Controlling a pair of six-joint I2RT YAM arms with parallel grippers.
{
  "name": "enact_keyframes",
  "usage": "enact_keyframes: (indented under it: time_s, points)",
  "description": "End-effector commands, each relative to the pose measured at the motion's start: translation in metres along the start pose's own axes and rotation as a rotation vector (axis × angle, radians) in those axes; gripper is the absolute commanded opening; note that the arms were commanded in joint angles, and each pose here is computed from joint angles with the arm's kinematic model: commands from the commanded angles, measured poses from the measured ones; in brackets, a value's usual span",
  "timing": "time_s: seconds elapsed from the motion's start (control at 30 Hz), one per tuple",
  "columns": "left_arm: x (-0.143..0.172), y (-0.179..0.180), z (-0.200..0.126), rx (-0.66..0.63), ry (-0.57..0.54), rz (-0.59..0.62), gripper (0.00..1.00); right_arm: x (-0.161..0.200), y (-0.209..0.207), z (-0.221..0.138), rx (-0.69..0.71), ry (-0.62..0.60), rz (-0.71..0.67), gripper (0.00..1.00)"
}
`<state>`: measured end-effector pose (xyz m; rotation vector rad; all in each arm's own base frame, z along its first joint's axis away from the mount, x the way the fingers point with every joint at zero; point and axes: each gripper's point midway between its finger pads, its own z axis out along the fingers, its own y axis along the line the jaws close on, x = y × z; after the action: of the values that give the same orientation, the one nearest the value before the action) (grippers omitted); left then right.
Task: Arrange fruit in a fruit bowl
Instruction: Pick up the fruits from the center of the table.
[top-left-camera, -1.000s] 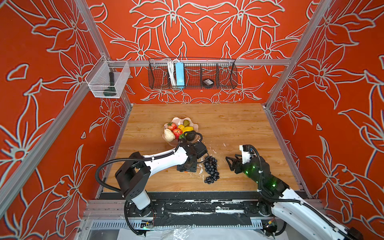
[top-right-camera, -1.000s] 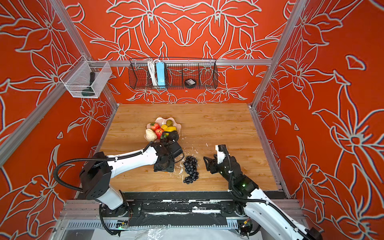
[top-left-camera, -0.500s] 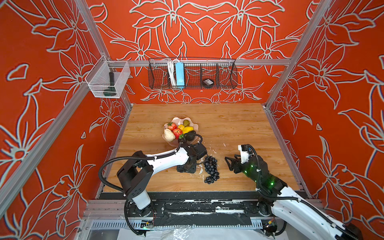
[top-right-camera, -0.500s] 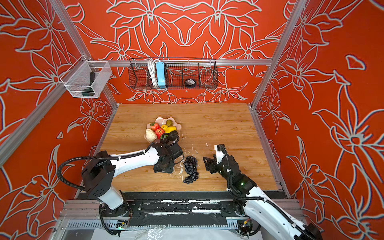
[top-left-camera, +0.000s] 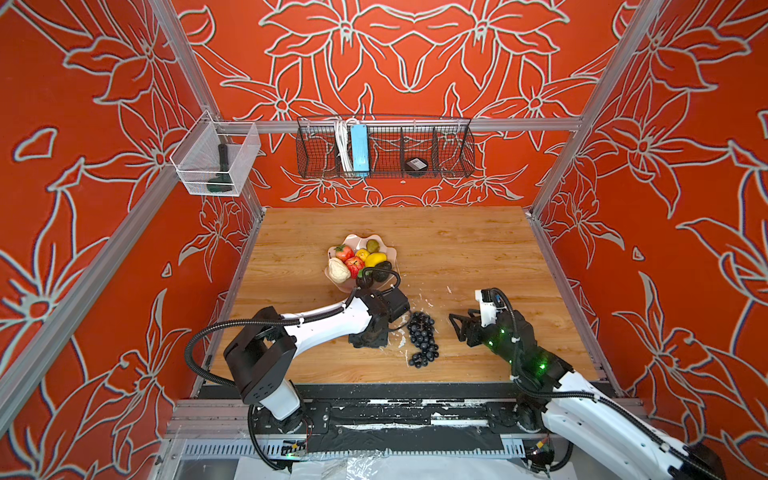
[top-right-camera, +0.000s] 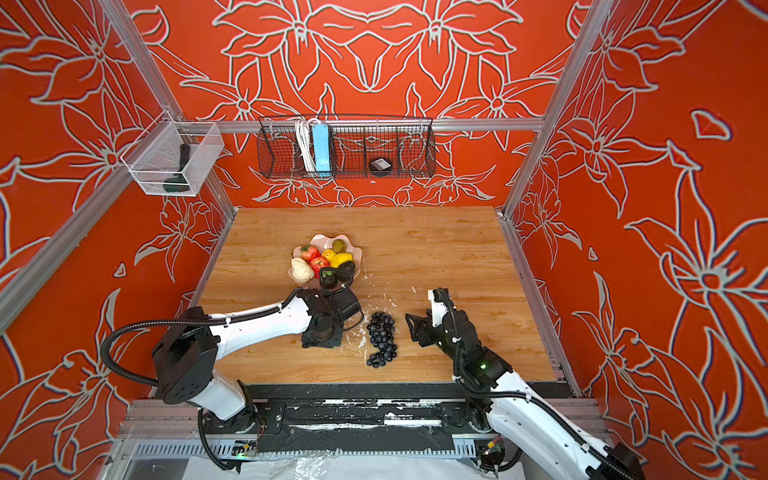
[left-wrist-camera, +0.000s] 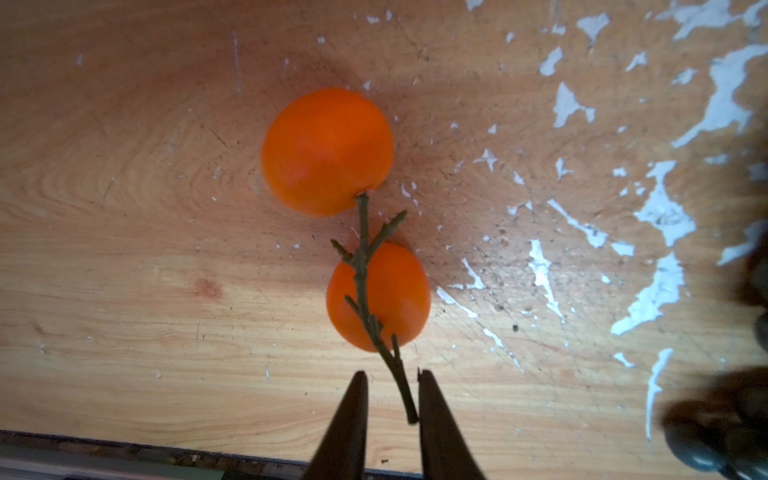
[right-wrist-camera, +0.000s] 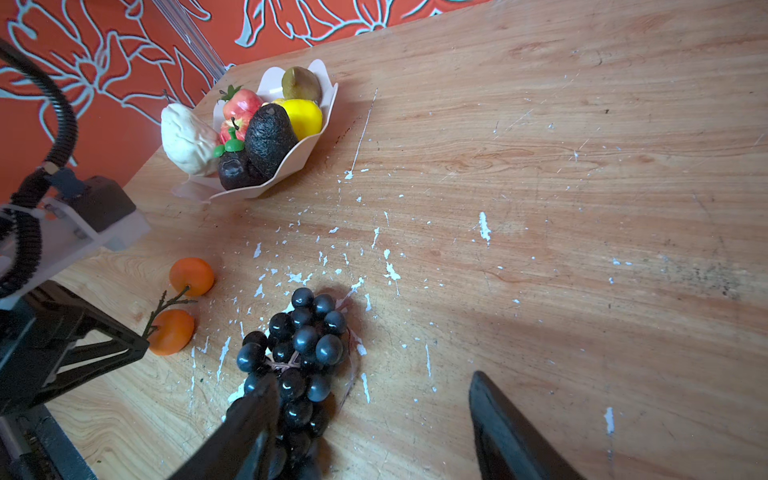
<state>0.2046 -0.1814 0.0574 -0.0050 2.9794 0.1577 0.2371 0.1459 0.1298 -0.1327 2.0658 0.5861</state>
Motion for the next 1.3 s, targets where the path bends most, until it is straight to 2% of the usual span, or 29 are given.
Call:
enact_keyframes:
  time_s: [0.0, 0.07, 0.3, 0.4, 0.6, 0.77, 0.93, 1.2, 1.27]
  points:
    - [0.002, 0.011, -0.002, -0.03, -0.007, -0.011, 0.16, 0.0, 0.0, 0.001, -0.005, -0.006, 0.012, 0.73]
    - [0.003, 0.012, -0.001, -0.032, -0.005, -0.011, 0.13, 0.0, 0.0, 0.001, -0.006, -0.005, 0.012, 0.73]
    - [0.006, 0.013, 0.005, -0.041, 0.005, -0.009, 0.14, 0.0, 0.0, 0.001, -0.004, -0.006, 0.012, 0.73]
    - [0.005, 0.01, 0.006, -0.028, 0.006, -0.007, 0.12, 0.0, 0.0, 0.001, -0.005, -0.005, 0.01, 0.73]
    - [0.0, 0.011, -0.001, -0.021, -0.016, -0.015, 0.0, 0.001, -0.001, 0.001, 0.0, -0.005, 0.009, 0.73]
    - [-0.003, 0.014, -0.01, 0.011, -0.049, -0.027, 0.0, 0.0, -0.002, 0.001, 0.003, -0.007, 0.009, 0.73]
    - [-0.007, 0.019, -0.028, 0.048, -0.099, -0.025, 0.0, 0.001, -0.002, 0.002, 0.003, -0.003, 0.01, 0.73]
    - [0.001, 0.029, -0.07, 0.154, -0.152, 0.045, 0.0, 0.001, -0.002, 0.003, 0.007, -0.001, 0.009, 0.73]
    - [-0.003, 0.037, -0.085, 0.144, -0.191, 0.067, 0.0, 0.001, -0.002, 0.003, 0.006, -0.003, 0.009, 0.73]
